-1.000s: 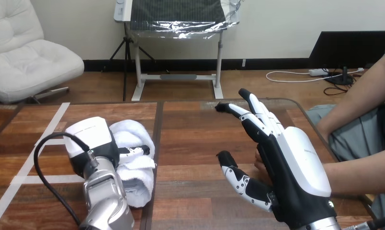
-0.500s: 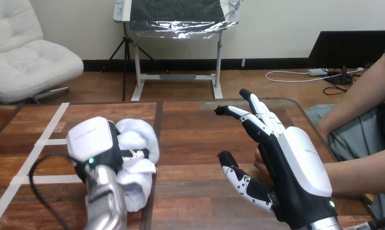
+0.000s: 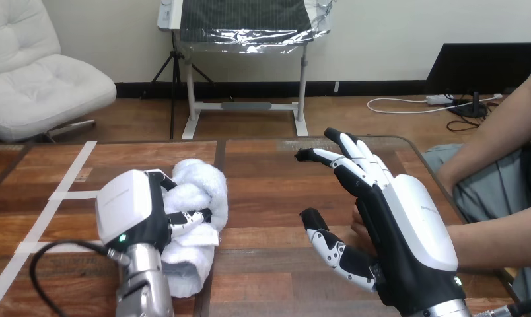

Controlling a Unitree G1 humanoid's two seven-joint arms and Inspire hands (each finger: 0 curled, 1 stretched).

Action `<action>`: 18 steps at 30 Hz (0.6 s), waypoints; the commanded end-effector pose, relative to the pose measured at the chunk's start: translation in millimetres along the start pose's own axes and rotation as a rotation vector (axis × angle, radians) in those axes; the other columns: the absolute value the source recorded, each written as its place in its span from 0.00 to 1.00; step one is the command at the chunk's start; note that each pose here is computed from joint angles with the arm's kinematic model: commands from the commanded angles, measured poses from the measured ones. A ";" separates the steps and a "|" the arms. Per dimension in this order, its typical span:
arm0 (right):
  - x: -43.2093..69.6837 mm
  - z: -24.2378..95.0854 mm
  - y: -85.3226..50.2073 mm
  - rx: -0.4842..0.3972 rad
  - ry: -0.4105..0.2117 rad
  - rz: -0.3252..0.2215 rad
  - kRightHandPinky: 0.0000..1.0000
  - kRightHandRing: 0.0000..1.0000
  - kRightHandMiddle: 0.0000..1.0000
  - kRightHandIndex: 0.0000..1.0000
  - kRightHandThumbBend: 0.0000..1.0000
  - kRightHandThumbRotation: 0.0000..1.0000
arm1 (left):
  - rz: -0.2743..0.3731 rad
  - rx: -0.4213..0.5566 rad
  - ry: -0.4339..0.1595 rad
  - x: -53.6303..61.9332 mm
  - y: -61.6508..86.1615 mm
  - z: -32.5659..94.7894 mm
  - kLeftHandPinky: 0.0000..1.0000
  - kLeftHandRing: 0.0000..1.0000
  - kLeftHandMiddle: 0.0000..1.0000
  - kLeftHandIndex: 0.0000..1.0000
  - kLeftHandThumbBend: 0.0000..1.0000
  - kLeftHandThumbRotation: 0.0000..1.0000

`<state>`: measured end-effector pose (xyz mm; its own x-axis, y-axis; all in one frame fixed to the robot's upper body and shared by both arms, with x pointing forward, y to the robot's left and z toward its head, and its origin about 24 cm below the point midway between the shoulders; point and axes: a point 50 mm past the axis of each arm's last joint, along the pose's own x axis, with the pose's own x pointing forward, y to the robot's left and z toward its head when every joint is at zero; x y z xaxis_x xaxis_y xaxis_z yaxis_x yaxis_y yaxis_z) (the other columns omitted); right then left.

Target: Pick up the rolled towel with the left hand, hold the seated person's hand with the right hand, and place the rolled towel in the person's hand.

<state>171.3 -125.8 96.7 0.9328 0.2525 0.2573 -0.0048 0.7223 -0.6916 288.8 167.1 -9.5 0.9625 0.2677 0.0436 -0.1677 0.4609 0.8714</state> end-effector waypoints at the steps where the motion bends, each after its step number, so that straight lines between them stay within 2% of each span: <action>1: 6.8 11.6 -12.0 -0.016 -0.081 -0.052 1.00 1.00 0.96 0.81 0.30 0.00 | 0.053 -0.059 -0.055 6.1 7.2 5.7 0.18 0.26 0.35 0.47 0.56 0.11; 6: 6.7 11.2 -11.9 -0.016 -0.081 -0.052 1.00 1.00 0.96 0.81 0.30 0.00 | 0.049 -0.140 -0.075 4.5 6.7 5.4 0.22 0.30 0.39 0.48 0.55 0.13; 9: 6.7 10.9 -12.0 -0.018 -0.081 -0.051 1.00 1.00 0.96 0.81 0.30 0.00 | 0.052 -0.226 -0.090 3.1 6.5 5.0 0.24 0.32 0.40 0.48 0.56 0.11; 18: 7.0 10.9 -13.1 -0.017 -0.076 -0.054 1.00 1.00 0.96 0.81 0.30 0.00 | 0.035 -0.591 -0.084 -1.1 5.8 4.2 0.25 0.32 0.41 0.48 0.63 0.07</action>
<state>171.2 -125.7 96.8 0.9319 0.2547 0.2582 -0.0059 0.7224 -0.6914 278.0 168.1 -17.7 0.9714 0.2305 0.0577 -0.2131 0.7373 0.6411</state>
